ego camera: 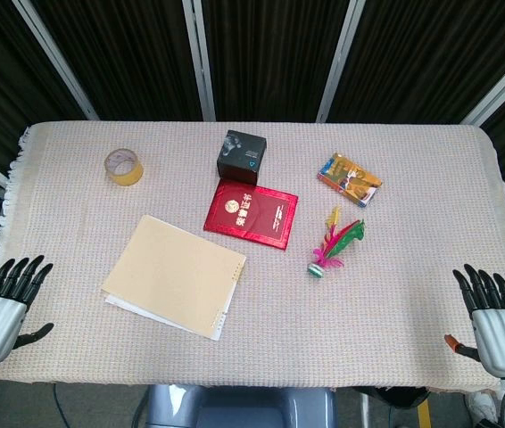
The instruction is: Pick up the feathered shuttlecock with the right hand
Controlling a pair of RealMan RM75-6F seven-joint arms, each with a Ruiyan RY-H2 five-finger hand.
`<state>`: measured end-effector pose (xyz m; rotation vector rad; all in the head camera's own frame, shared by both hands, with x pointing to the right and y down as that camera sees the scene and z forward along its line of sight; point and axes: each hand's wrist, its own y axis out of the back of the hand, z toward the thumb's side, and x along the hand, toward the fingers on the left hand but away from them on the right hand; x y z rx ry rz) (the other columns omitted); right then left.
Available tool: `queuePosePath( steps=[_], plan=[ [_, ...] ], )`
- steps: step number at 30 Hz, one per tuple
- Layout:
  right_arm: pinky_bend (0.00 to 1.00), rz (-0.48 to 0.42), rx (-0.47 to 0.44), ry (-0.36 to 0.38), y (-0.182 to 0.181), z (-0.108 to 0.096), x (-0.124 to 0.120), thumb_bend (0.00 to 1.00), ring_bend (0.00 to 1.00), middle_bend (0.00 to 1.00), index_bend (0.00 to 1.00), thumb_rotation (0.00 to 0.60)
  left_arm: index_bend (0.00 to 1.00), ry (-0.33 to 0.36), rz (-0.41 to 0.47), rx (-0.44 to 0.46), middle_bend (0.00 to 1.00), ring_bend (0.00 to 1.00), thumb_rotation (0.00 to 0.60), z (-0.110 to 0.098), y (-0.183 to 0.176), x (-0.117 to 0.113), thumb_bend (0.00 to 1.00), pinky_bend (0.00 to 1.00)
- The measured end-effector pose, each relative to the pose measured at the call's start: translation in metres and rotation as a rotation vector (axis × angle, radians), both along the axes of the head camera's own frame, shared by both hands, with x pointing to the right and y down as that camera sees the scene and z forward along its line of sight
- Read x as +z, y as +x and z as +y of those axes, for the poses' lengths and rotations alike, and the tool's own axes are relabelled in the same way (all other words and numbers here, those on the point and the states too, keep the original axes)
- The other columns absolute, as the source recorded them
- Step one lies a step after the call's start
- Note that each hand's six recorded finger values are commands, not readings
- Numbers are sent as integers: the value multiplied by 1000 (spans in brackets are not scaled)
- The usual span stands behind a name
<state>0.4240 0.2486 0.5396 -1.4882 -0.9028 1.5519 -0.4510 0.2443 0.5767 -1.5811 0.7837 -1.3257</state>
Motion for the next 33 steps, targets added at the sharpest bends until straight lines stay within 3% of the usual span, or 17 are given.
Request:
queuePosePath(
  steps=[7,12,15,18,24,33],
  plan=[
    [0,1,3,-10,1,0,1,7,0,0,20,600,0,-5,-5,-3,0,0,576,0,0,2,39,0],
    [0,-12,-26,-2,-5,-3,3,18,0,0,153,600,0,-9,-6,3,0,0,577,0,1,4,36,0],
    [0,-26,-90,21,-15,-9,6,92,0,0,230,600,0,-15,-8,-5,0,0,577,-1,-1,5,38,0],
    [0,-65,-168,50,-27,-21,11,139,0,0,265,600,0,-20,-11,-15,0,0,576,-2,-3,7,38,0],
    [0,-131,-327,78,-48,-66,32,154,0,0,286,600,0,-19,-39,-22,0,0,579,-3,-3,12,39,0],
    [0,-78,-466,31,-72,-112,77,154,0,0,274,600,0,1,-84,-64,0,0,576,-10,-7,19,39,0]
  ],
)
